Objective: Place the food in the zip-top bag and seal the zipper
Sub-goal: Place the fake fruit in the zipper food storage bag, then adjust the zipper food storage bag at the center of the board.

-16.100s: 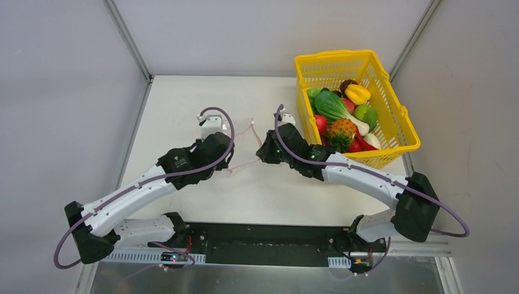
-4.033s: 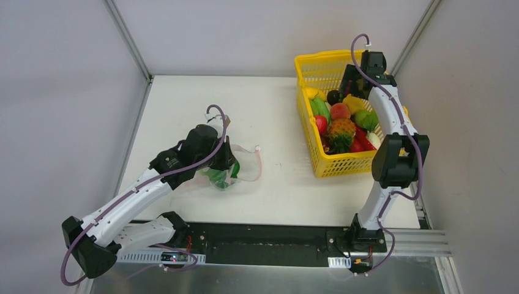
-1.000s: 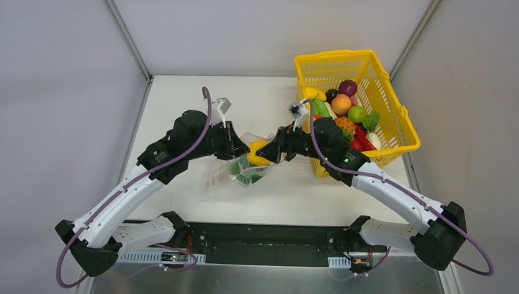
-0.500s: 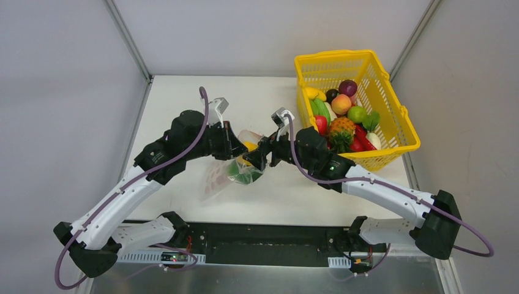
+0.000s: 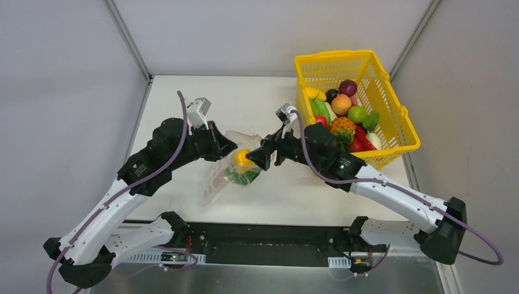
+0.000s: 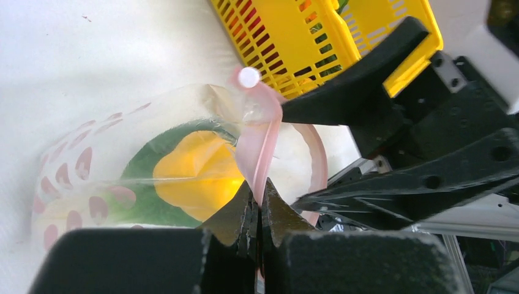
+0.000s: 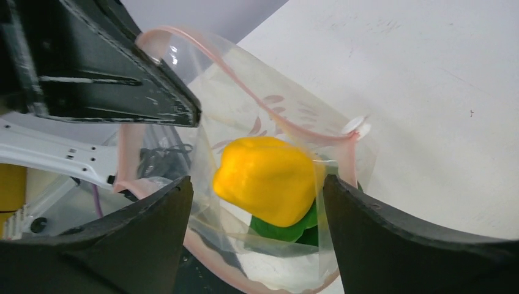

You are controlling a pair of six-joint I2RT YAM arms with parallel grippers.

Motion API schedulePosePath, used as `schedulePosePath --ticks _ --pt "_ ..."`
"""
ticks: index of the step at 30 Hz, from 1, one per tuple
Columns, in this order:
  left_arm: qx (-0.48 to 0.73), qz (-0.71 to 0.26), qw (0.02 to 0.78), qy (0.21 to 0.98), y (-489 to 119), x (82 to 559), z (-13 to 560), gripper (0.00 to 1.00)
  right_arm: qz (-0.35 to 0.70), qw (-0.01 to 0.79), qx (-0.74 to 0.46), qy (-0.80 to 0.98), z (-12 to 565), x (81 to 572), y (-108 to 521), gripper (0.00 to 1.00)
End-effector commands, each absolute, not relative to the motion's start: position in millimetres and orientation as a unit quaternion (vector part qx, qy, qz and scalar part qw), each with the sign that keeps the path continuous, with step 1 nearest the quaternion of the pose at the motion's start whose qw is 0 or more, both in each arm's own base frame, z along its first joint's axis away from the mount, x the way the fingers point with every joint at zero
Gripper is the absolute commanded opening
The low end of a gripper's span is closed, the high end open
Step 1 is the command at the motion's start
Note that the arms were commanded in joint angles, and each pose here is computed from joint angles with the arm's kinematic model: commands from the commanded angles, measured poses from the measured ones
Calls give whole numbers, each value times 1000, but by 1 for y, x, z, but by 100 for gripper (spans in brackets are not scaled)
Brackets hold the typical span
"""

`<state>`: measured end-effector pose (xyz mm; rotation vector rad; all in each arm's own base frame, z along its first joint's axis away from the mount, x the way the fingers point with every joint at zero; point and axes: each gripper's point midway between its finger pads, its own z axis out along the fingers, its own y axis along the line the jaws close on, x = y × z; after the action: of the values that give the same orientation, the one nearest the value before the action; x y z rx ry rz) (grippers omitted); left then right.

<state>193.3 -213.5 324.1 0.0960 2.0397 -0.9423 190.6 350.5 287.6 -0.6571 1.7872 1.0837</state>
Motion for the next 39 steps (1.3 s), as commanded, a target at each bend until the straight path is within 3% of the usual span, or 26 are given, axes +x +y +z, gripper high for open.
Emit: schedulePosePath --ticks 1,9,17,20,24,26,28,34,39 --pt "25 -369 459 808 -208 201 329 0 474 480 -250 694 341 178 335 77" --pt "23 -352 453 819 -207 204 318 0 450 499 -178 719 350 184 303 80" --pt "29 -356 447 820 -210 204 317 0 338 446 -142 817 284 217 306 76" --pt "29 -353 447 821 -209 203 316 0 310 424 -145 839 266 223 311 67" --pt "27 -348 449 823 -206 203 314 0 296 418 -155 845 256 226 313 42" --pt "30 -340 451 825 -202 202 313 0 308 423 -161 837 264 225 317 16" --pt "25 -306 465 831 -189 206 311 0 325 438 -166 822 282 226 321 0" --pt "-17 -84 494 865 -98 210 299 0 435 493 -190 729 379 218 349 0" --pt "-1 -106 493 864 -98 200 311 0 393 490 -168 760 368 242 359 0"
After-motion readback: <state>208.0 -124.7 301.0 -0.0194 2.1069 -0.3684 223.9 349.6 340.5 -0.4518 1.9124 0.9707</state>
